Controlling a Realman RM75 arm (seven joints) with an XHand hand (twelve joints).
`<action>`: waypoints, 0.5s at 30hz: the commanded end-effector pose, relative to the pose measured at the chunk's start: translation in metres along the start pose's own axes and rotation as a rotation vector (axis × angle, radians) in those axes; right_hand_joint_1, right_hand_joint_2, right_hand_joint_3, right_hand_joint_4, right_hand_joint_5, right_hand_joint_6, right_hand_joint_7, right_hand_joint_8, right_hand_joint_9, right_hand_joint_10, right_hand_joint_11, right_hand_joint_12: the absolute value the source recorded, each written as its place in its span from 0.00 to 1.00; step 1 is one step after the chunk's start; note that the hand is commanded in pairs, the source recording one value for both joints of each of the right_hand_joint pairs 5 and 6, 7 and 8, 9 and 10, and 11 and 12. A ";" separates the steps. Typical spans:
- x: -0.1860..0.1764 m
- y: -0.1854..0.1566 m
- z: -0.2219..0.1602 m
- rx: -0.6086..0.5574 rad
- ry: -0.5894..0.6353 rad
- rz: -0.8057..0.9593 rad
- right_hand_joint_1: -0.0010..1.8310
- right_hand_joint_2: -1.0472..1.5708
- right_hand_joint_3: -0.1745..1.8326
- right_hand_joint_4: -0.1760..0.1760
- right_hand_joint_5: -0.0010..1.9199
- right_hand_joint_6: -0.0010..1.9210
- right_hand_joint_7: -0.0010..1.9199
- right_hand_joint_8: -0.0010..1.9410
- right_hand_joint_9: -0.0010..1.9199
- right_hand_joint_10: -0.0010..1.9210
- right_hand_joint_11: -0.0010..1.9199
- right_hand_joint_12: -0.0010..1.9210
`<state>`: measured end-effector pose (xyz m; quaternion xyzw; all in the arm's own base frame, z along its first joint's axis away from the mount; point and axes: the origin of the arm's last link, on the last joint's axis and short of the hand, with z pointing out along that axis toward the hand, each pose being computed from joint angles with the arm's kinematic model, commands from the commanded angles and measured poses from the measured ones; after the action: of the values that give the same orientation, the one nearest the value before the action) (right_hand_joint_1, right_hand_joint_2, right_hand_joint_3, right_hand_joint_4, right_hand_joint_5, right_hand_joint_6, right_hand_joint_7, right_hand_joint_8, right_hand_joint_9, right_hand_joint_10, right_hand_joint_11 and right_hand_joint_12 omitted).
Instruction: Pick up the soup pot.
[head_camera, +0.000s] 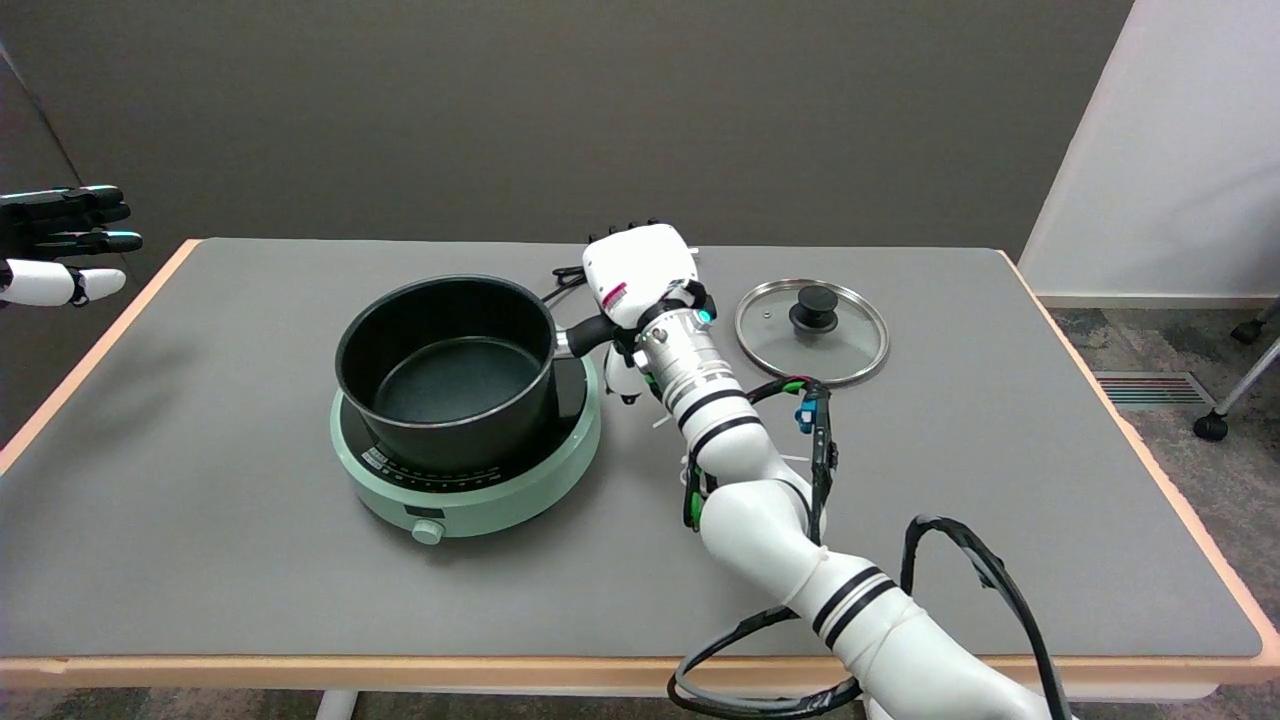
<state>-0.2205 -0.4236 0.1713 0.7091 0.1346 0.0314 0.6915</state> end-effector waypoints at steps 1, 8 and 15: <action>-0.003 -0.001 0.003 -0.005 -0.009 0.041 0.70 0.29 1.00 0.16 0.83 0.83 0.83 0.82 0.83 0.83 0.83 0.83; -0.006 0.000 0.002 -0.013 -0.016 0.056 0.72 0.26 1.00 0.14 0.83 0.83 0.83 0.82 0.83 0.83 0.83 0.83; -0.006 -0.001 0.002 -0.009 -0.019 0.024 0.72 0.27 1.00 0.14 0.84 0.84 0.84 0.83 0.84 0.84 0.84 0.84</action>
<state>-0.2236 -0.4259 0.1712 0.7090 0.1179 0.0414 0.6941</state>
